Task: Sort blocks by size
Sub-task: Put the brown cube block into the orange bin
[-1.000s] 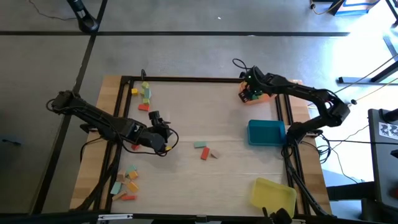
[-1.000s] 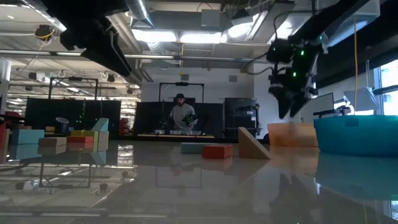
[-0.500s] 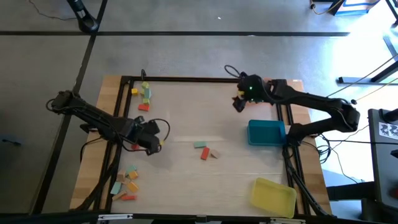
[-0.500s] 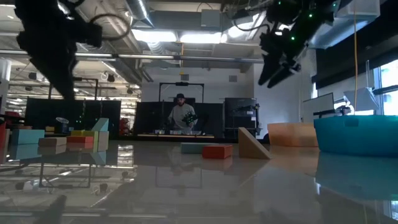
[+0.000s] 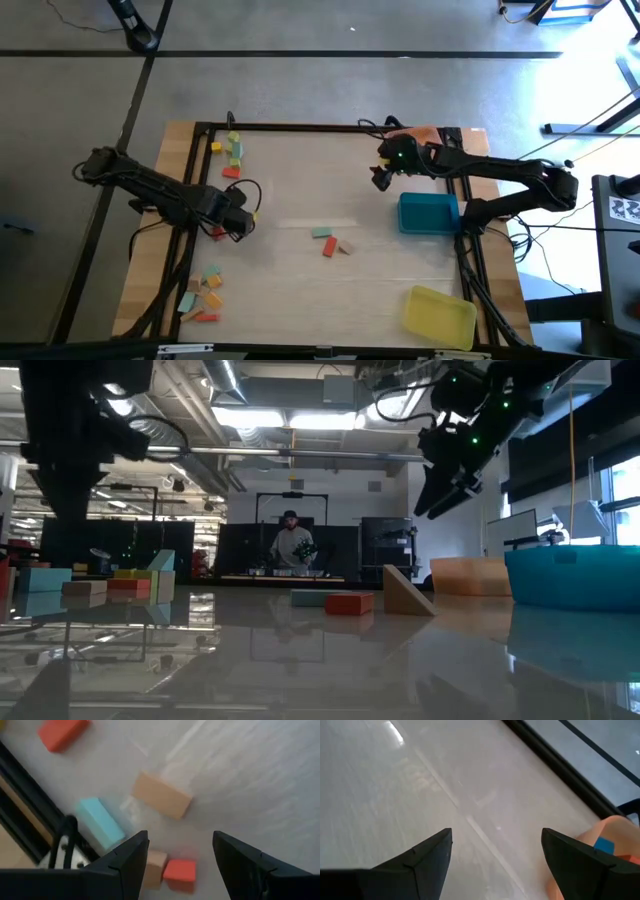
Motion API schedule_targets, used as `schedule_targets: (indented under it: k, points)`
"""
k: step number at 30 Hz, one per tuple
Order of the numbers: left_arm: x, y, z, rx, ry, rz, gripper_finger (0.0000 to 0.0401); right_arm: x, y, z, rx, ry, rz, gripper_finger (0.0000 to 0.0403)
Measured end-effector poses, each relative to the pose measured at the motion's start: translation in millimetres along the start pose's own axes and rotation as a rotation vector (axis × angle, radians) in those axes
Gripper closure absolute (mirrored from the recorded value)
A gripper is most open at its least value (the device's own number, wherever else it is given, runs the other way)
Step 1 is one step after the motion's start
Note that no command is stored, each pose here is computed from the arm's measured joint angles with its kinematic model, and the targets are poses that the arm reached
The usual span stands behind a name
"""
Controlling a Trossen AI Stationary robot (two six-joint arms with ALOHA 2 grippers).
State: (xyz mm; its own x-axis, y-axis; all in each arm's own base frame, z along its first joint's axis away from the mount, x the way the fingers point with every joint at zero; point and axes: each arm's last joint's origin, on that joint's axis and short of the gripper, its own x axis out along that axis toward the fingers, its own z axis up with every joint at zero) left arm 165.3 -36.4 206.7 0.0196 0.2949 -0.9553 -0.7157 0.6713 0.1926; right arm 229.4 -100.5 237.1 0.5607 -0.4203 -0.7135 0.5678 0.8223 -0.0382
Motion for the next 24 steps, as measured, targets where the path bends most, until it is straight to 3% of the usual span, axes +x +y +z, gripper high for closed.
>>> schedule_targets:
  k: [10,18,24]
  points:
    - [2.4,11.0,-4.5,0.040,0.111,0.112,0.0191,1.7,0.6,-0.1,0.004,-0.025,0.014,0.0100]
    - [19.9,-1.9,-2.4,0.282,0.212,0.205,0.0194,1.6,1.1,2.4,0.005,-0.049,0.024,0.0100]
    - [33.2,-10.6,-4.0,0.427,0.327,0.261,0.0222,1.6,2.0,2.9,0.005,-0.052,0.055,0.0100]
